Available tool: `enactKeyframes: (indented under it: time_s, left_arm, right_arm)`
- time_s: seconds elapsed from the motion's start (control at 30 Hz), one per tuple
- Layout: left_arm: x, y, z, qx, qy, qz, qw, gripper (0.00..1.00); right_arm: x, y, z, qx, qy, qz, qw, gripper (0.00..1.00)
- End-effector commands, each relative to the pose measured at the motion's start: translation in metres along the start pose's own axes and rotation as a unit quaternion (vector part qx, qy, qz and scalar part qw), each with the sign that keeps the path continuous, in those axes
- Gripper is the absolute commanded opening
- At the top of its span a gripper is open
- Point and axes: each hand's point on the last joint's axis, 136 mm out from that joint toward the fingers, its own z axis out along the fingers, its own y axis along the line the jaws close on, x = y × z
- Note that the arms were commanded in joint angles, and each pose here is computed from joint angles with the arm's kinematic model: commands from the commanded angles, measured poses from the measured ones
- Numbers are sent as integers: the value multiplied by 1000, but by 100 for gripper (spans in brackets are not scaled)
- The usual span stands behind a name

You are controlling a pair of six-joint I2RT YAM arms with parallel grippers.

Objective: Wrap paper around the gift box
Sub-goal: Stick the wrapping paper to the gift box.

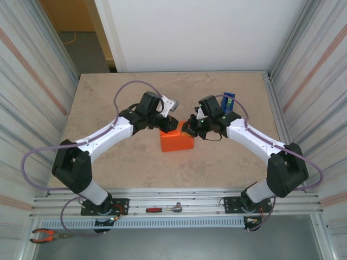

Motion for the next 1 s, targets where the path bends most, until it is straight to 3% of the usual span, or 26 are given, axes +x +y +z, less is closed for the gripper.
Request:
enactKeyframes:
  time_s: [0.0,0.47,0.97]
  left_arm:
    - [3,1,7,12,2,-6,1000,16]
    - [-16,5,-8,-58,-8,60,997,16]
    - [3,20,16,-106,35,84,990,16]
  right_arm:
    - [21,-66,19,111,33,42,992,0]
    - [23,-67,21,112,33,43,992,0]
    - [26,-68,23,113,35,43,992,0]
